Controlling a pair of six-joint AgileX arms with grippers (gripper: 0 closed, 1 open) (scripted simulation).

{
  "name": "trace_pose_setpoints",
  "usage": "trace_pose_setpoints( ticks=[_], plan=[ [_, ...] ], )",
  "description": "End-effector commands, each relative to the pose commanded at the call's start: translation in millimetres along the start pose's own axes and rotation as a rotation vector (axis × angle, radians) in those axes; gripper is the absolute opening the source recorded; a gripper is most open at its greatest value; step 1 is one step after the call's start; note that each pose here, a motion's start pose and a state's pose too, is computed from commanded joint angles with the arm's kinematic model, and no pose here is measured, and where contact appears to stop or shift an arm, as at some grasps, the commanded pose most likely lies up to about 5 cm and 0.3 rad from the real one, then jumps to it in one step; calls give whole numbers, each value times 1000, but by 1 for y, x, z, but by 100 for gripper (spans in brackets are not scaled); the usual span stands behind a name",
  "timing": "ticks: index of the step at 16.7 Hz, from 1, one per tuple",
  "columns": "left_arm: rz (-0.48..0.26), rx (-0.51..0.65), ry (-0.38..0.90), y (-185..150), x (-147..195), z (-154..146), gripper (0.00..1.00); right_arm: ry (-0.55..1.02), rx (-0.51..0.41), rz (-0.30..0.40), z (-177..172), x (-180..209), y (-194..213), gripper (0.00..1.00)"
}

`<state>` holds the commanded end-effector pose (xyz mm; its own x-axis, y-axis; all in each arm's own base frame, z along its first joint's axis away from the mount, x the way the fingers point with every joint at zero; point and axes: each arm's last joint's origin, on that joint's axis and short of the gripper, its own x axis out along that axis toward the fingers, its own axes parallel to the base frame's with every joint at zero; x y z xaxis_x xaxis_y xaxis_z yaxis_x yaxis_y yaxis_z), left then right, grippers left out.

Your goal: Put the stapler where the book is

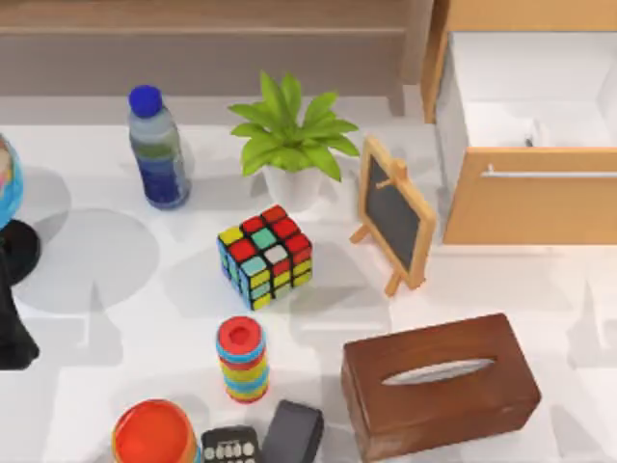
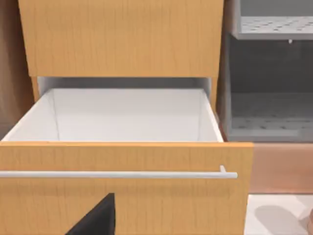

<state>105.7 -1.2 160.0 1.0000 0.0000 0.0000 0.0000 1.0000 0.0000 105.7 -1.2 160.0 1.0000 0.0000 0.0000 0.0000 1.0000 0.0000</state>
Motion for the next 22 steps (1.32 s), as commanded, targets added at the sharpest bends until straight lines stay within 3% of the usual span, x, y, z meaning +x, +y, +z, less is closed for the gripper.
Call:
trace_pose_setpoints(
  ticks=[6, 12, 17, 19, 22],
  plan=[
    [0, 0, 0, 0, 0, 0, 100, 74, 8, 5, 19, 1, 1, 100],
    [0, 0, 0, 0, 0, 0, 100, 371, 30, 23, 99, 36, 6, 100],
    [0, 0, 0, 0, 0, 0, 100, 704, 39, 32, 155, 133, 18, 100],
    [0, 0, 0, 0, 0, 0, 100, 843, 37, 33, 158, 184, 26, 100],
    [0, 0, 0, 0, 0, 0, 100, 1055, 28, 33, 137, 258, 41, 100]
  ],
)
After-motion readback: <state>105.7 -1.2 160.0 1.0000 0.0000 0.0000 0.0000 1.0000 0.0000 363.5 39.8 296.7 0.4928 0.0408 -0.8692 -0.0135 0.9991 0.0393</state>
